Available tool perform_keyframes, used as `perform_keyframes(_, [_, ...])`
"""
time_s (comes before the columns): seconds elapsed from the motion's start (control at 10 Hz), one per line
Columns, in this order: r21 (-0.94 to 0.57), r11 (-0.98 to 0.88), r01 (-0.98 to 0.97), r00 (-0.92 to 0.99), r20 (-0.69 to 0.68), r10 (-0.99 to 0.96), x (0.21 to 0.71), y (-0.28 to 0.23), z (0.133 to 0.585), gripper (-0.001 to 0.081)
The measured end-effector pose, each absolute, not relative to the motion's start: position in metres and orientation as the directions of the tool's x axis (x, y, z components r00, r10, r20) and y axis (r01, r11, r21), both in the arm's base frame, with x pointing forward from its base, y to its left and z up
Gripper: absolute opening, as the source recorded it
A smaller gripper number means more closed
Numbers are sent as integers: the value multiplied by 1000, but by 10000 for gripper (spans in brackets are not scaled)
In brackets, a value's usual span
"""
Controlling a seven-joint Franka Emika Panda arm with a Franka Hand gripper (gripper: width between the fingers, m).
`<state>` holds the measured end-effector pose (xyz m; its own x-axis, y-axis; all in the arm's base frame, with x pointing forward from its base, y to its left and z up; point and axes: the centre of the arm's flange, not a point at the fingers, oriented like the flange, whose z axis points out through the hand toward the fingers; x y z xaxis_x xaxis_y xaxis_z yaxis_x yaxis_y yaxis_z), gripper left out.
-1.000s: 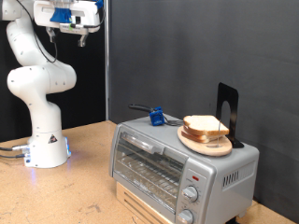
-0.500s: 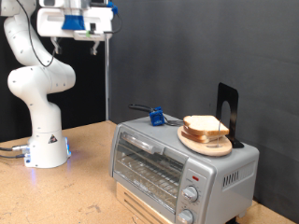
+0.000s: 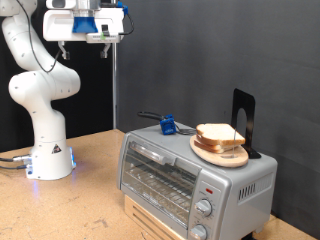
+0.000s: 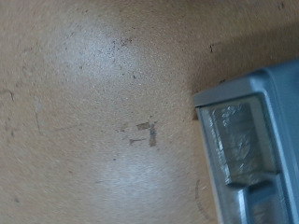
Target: Make a piece of toast with the oven
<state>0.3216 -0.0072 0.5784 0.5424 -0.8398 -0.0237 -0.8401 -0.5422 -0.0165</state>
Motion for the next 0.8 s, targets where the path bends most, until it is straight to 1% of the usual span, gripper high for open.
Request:
perform_keyframes(0.2, [-12,-717,-697,717,-18,-697,349,-2,568,809])
perform_keyframes(0.3, [-12,-690,-724,690,-22,-724,346,-4,569,809])
perform_keyframes(0.4, [-27,-708,-706,708,-39,-705,344,-3,570,809])
perform_keyframes(0.5, [-64,-743,-666,746,-56,-664,346,0,569,809])
perform_keyframes(0.6, [-137,-756,-640,766,-33,-642,356,4,563,809])
perform_keyframes(0.8, [-185,-749,-637,761,3,-648,377,15,533,809])
